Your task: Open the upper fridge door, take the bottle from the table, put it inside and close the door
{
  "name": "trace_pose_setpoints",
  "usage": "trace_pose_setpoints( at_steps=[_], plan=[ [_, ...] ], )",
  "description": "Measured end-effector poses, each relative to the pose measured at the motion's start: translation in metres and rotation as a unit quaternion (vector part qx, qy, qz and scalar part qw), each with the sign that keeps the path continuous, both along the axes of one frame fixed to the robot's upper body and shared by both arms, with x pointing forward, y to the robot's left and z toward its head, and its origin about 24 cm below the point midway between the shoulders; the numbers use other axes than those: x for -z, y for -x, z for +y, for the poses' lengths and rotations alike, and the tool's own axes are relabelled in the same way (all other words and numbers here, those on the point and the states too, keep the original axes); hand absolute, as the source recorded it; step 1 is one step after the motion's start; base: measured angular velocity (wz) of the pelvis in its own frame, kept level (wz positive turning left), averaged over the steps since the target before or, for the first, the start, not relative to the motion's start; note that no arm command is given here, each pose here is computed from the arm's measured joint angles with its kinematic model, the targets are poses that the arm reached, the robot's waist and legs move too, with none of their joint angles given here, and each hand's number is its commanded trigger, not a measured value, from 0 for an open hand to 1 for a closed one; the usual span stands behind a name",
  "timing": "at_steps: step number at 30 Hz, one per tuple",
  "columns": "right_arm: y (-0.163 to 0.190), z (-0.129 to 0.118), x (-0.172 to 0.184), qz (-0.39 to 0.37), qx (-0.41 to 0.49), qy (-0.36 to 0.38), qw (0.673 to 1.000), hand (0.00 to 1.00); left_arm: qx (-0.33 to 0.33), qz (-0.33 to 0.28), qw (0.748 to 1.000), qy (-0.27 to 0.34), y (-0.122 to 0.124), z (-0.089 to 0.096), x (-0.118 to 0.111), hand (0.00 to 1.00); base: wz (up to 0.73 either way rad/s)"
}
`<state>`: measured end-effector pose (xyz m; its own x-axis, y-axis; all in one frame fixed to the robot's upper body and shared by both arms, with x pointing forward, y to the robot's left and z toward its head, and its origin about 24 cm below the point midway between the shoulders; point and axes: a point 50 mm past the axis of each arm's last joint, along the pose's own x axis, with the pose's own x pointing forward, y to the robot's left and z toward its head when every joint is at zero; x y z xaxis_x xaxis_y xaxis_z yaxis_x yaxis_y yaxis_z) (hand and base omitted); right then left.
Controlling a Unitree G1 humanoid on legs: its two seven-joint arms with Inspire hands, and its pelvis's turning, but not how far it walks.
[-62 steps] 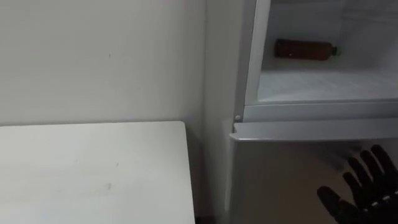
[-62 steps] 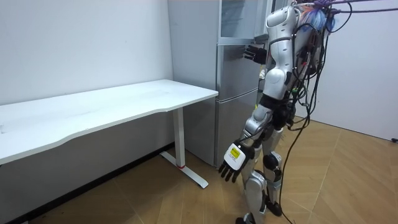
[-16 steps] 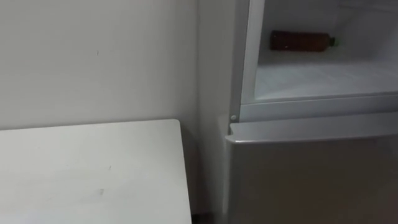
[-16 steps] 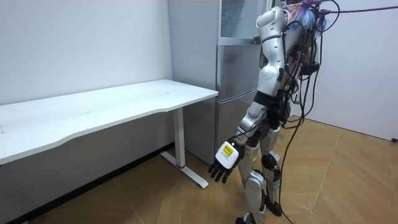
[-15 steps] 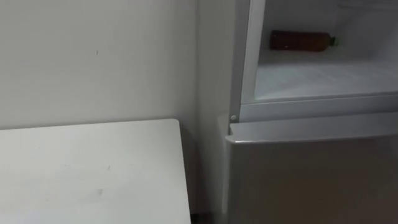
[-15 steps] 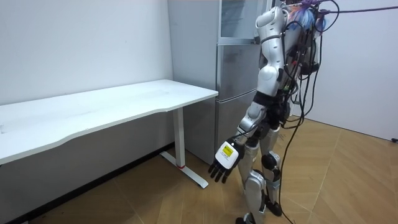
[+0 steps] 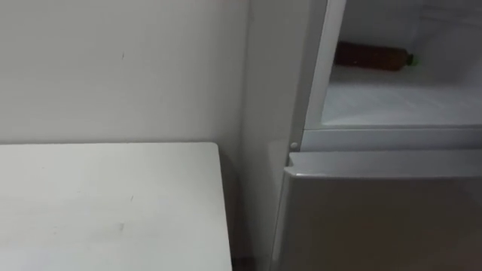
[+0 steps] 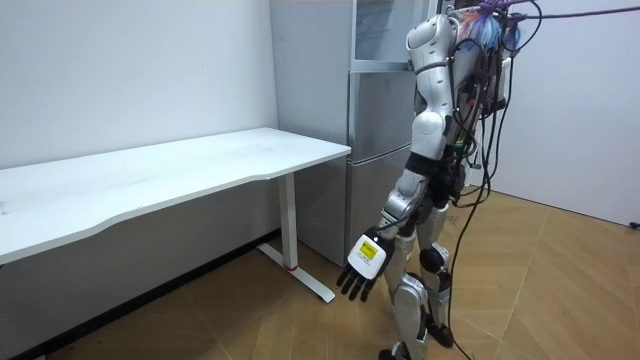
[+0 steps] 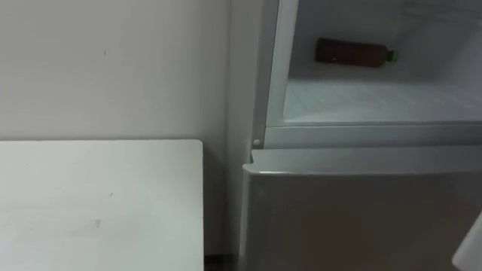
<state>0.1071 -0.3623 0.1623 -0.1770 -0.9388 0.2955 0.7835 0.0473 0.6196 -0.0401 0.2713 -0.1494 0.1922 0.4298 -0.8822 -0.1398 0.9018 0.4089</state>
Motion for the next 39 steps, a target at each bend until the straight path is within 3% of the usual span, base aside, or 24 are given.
trace_pose_setpoints(
  at_steps=[8,22,30,39],
  plan=[
    [-0.012,0.009,-0.032,-0.017,-0.007,0.098,0.995,0.0,-0.003,0.023,1.0,0.006,0.008,-0.003,0.002,0.0,0.0],
    [-0.015,0.021,-0.047,-0.031,-0.05,0.144,0.988,0.0,0.0,0.02,1.0,0.007,0.003,-0.003,0.003,0.0,0.0],
    [-0.027,0.035,-0.05,0.0,-0.072,0.197,0.978,0.0,0.004,0.014,1.0,0.007,-0.003,-0.003,0.003,0.0,0.02],
    [-0.047,0.056,-0.047,0.029,-0.165,0.23,0.959,0.0,0.022,0.006,1.0,0.012,-0.014,-0.006,0.005,0.0,0.0]
  ],
)
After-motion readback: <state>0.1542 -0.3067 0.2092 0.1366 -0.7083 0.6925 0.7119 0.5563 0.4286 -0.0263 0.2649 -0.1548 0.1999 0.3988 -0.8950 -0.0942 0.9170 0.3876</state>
